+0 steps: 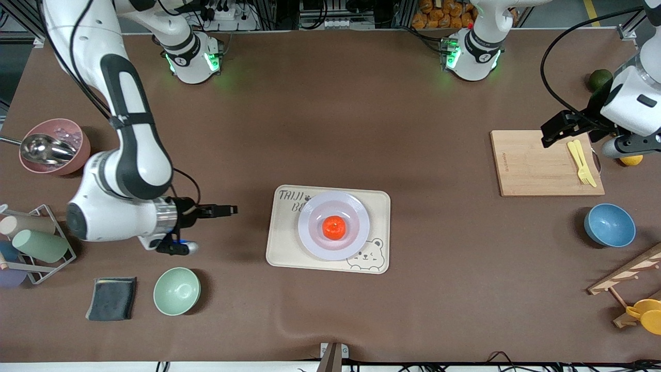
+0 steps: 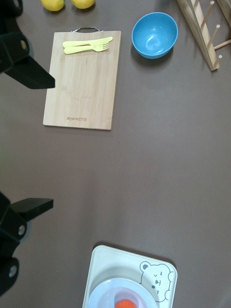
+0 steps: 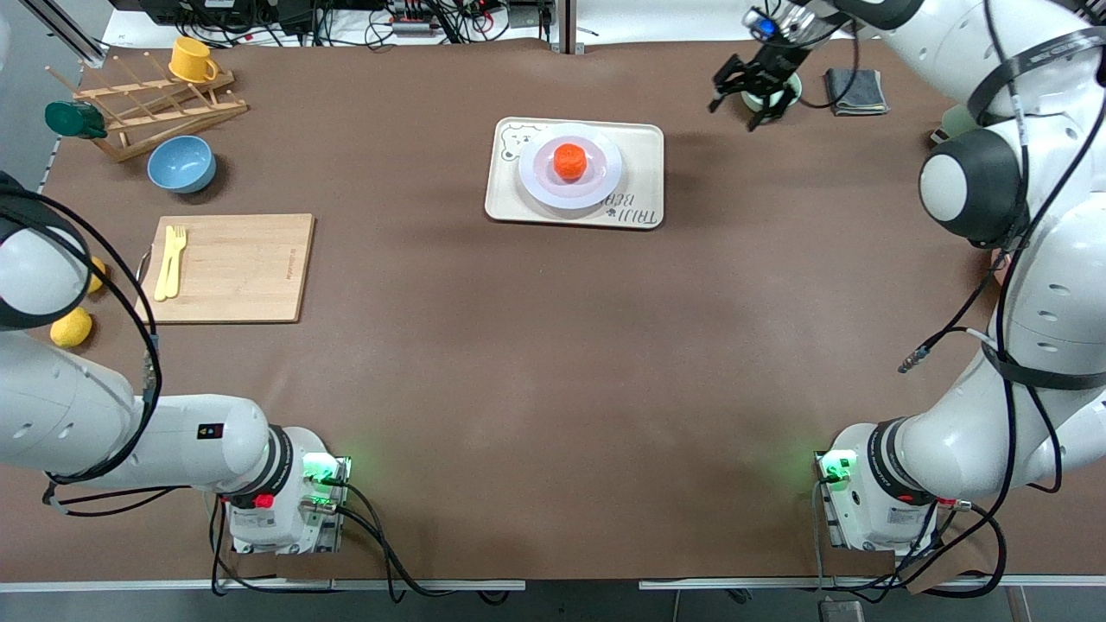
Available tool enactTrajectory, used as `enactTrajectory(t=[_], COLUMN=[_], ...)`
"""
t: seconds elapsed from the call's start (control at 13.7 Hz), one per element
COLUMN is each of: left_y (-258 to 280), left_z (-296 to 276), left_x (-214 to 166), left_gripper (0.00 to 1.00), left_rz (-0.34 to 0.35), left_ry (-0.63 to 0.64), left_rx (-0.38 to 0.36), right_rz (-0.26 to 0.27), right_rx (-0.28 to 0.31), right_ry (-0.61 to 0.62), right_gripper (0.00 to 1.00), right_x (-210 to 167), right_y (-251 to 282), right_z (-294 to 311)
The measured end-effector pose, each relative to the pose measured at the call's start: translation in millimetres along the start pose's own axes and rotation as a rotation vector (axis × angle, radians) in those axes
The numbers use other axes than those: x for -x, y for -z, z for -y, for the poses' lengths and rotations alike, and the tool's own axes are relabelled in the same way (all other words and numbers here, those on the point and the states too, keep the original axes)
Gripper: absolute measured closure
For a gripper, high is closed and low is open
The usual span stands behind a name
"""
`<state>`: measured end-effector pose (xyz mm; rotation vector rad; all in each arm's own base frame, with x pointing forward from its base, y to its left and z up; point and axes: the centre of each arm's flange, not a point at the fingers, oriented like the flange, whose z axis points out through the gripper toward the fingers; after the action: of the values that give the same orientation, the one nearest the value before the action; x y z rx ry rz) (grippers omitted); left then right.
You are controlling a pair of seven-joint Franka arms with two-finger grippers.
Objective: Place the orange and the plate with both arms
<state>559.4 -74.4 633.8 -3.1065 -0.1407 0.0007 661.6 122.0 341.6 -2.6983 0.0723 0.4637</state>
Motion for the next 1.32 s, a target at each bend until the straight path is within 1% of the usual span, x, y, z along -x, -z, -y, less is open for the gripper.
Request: enactTrajectory(t=[0.07, 0.15, 0.51, 0.66, 0.8, 0.95, 1.1, 1.17, 1.32], left_y=[0.9, 1.5, 3.1, 6.0, 7.9, 7.9, 7.7, 7.8, 8.2], left_z=[0.1, 0.1, 0.0, 0.5, 1.6, 2.4, 4.5, 5.1, 5.7], left_x=[0.8, 1.4, 2.4, 3.9, 4.9, 4.9, 4.5, 4.3, 4.0], left_gripper=[0.00, 0.00, 0.00, 0.00, 0.00, 0.00, 0.00, 0.00, 0.00], left_rz=[-0.001, -0.002, -0.006, -0.011, -0.014, -0.014, -0.014, -0.014, -0.017], left_ry=[-0.002, -0.004, -0.011, -0.031, -0.035, -0.034, -0.030, -0.029, -0.032], left_rx=[0.000, 0.000, 0.001, 0.002, 0.002, 0.002, 0.002, 0.002, 0.003], right_rz=[-0.001, -0.014, -0.075, -0.117, -0.160, -0.187, -0.210, -0.216, -0.232], right_rx=[0.059, 0.112, 0.273, 0.302, 0.306, 0.286, 0.282, 0.285, 0.325], right_ry=[-0.009, -0.010, 0.000, 0.025, 0.047, 0.080, 0.094, 0.080, 0.069], right_gripper=[0.00, 0.00, 0.00, 0.00, 0.00, 0.00, 0.00, 0.00, 0.00], right_x=[6.0, 10.5, 34.4, 51.4, 77.4, 109.2, 141.5, 156.5, 178.0], right_y=[20.4, 40.9, 130.2, 167.2, 204.1, 232.2, 252.2, 259.4, 269.8], right_z=[-19.4, -39.2, -120.3, -140.3, -139.3, -122.5, -103.9, -94.4, -79.0])
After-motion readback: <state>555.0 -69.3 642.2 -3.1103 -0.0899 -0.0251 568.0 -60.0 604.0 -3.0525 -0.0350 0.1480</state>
